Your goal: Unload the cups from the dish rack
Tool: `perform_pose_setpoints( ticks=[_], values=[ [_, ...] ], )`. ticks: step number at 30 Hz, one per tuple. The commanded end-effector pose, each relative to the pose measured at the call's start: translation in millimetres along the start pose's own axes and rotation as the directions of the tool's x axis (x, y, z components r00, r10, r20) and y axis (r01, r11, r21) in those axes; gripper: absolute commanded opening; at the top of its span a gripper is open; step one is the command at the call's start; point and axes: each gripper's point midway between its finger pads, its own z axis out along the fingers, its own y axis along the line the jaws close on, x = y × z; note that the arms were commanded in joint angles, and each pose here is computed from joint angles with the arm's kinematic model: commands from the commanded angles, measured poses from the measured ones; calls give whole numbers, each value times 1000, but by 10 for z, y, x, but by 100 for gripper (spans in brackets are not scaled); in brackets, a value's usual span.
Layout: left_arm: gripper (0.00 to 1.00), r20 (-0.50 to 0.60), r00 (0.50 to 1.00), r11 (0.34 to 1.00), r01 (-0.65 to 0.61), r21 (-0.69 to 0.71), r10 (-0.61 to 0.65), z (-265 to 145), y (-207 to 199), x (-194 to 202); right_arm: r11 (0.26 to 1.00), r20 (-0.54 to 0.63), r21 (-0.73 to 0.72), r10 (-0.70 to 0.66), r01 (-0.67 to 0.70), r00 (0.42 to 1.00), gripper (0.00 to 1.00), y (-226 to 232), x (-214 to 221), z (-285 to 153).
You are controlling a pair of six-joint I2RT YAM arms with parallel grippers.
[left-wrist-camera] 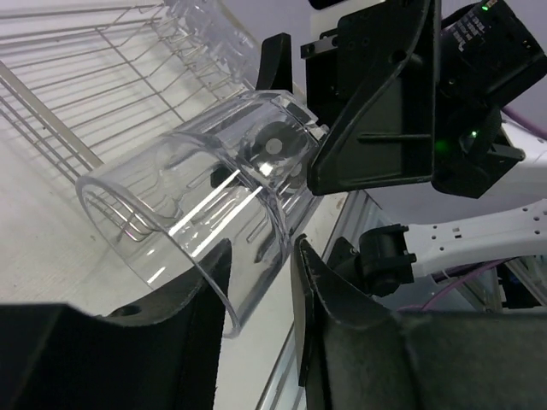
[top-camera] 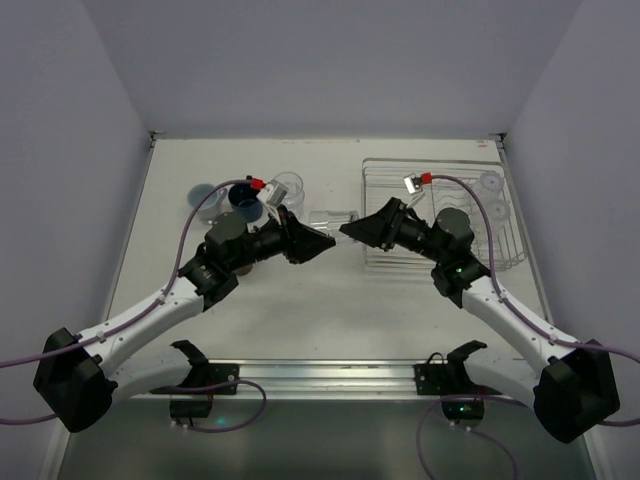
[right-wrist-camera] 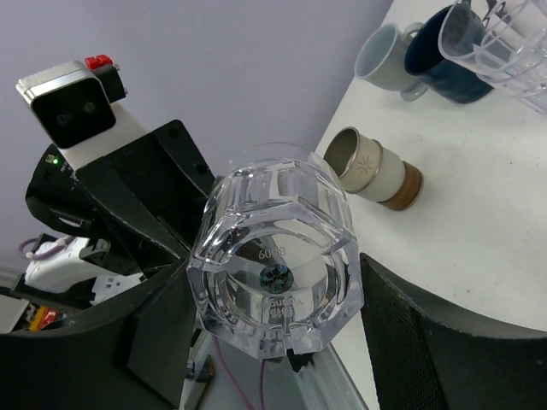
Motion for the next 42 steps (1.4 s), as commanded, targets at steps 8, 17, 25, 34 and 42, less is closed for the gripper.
perform_pose_setpoints(
  ticks=[8, 17, 25, 34, 42],
  values=[
    [0, 178, 977, 992, -105, -67, 116, -204, -81, -420, 998, -85, -57, 23, -28, 996, 66, 5, 256, 219],
    [0, -22, 983, 884, -175, -434, 184, -303, 668, -238, 972, -38, 217, -83, 89, 996, 99, -471, 246, -8],
    [0, -347, 934, 747, -290, -598, 84, -211, 1373, 314, 860, 30, 440, -302, 259, 953, 99, -570, -56, -455],
    [0, -499, 866, 618, -403, -675, 20, -259, 1826, 643, 799, 69, 532, -372, 282, 926, 99, -587, -204, -685],
    [4, -556, 831, 568, -456, -685, -2, -260, 1987, 812, 794, 55, 541, -361, 276, 931, 99, -670, -167, -664]
  ],
)
